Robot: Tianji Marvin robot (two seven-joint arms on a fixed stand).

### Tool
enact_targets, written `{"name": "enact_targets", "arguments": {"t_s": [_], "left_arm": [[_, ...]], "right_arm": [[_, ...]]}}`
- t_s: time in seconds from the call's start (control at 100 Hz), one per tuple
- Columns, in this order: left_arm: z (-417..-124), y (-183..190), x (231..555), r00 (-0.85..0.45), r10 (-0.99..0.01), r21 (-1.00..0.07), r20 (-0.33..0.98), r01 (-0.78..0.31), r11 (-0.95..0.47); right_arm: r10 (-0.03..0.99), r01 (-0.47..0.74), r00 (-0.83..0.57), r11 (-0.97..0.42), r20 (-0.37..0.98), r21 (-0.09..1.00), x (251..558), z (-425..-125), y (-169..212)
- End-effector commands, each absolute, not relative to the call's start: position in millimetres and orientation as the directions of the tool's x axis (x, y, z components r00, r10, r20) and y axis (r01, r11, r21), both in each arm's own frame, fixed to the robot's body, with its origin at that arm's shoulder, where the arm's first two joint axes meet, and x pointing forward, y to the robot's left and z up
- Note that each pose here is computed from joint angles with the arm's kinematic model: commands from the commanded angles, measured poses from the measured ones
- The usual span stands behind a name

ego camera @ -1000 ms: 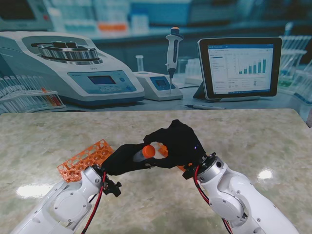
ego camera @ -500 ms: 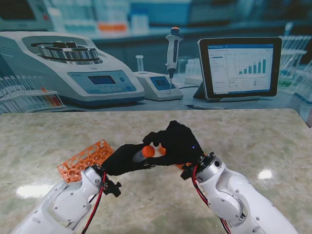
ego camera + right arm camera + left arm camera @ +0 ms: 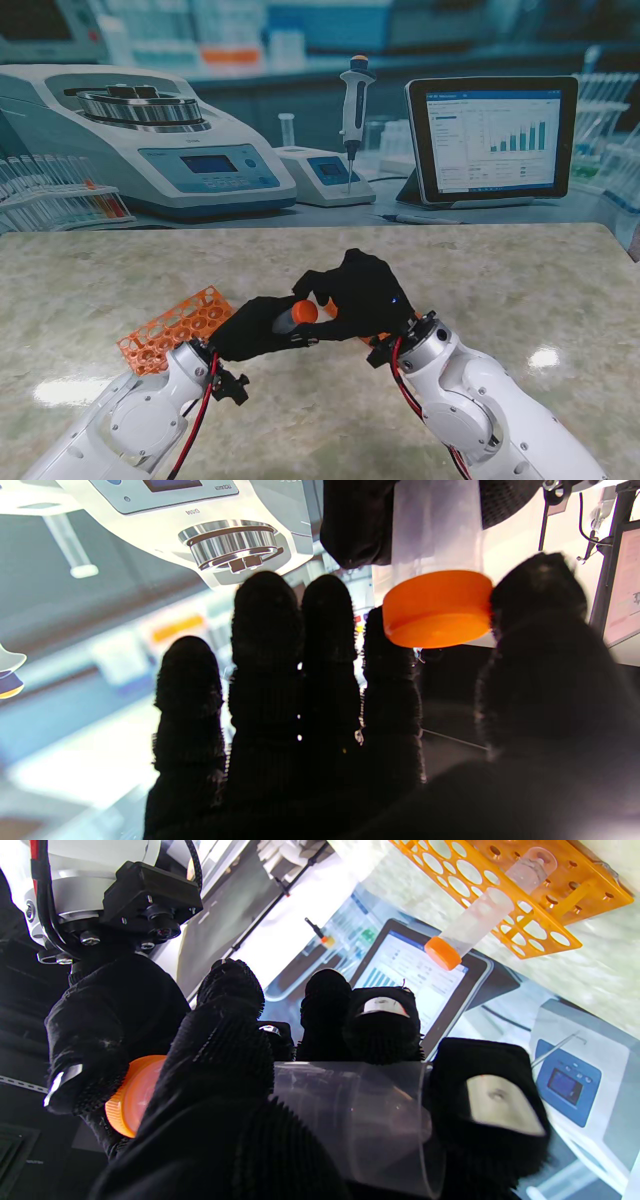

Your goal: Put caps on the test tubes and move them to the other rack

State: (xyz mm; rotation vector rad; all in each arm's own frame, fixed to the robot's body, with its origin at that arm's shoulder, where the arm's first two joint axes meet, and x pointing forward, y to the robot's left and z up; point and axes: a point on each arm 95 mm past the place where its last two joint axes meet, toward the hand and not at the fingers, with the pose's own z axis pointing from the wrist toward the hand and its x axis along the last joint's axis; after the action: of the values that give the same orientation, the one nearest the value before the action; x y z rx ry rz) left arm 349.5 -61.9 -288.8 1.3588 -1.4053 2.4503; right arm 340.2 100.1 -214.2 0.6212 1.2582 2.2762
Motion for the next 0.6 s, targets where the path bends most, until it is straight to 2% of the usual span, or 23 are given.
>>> {"name": "enact_targets", "arguments": {"t_s": [0.0,0.59], "left_arm": [[-286.1,-64.6,348.4,-0.632,-0.372,-0.696,0.679,-0.395,-0.599],[-286.4,-64.1,349.1,-0.631,-0.375,-0.697,0.679,-0.394,-0.599]], "right_arm": [[0.593,-0.166,-0.786,-0.473,0.173,0.865,339.1,-219.8,103.9],[0.623,-0.205,-0.758,-0.508,0.193,0.836,348.6,-222.9,108.4]]}}
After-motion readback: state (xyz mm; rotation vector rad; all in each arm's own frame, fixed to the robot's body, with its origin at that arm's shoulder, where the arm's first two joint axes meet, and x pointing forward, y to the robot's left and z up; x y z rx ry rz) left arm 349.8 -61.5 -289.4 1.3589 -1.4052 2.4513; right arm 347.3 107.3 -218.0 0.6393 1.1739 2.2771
